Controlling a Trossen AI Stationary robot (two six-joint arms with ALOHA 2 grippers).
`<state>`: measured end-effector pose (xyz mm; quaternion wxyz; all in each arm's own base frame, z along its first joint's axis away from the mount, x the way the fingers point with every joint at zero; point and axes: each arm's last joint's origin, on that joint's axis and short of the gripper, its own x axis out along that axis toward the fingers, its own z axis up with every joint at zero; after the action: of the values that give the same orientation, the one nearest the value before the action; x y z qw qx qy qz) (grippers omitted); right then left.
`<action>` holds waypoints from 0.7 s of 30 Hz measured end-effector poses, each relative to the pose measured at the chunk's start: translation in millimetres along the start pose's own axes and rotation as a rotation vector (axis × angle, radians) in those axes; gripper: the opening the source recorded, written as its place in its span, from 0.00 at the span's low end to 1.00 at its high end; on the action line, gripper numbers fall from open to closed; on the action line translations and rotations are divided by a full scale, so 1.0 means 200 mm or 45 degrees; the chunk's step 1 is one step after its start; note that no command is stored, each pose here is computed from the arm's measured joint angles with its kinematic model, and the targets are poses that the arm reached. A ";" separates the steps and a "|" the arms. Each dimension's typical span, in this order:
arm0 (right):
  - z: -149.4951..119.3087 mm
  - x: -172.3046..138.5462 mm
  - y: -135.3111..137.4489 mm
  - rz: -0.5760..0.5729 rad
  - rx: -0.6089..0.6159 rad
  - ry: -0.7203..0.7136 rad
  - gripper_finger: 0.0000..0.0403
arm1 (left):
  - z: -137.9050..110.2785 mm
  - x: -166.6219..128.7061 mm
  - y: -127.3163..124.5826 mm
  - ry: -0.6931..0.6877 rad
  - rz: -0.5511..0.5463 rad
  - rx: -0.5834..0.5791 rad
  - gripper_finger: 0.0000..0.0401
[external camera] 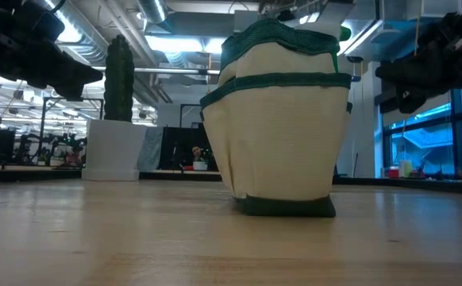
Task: Pick & Place Garden tools in Gardening bag
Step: Return to Home Position
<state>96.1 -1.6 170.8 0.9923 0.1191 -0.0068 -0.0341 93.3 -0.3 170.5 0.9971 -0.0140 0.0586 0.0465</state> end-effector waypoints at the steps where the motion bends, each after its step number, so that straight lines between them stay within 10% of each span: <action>1: 0.00 0.00 0.00 0.000 0.000 0.000 0.01 | 0.00 0.00 0.00 0.000 0.000 0.000 0.01; 21: 0.00 0.00 0.00 0.000 0.000 0.000 0.01 | 0.00 0.00 0.00 0.001 0.000 0.000 0.01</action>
<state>96.1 -1.6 170.9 0.9922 0.1193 -0.0069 -0.0343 93.3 -0.3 170.4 0.9971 -0.0140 0.0590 0.0467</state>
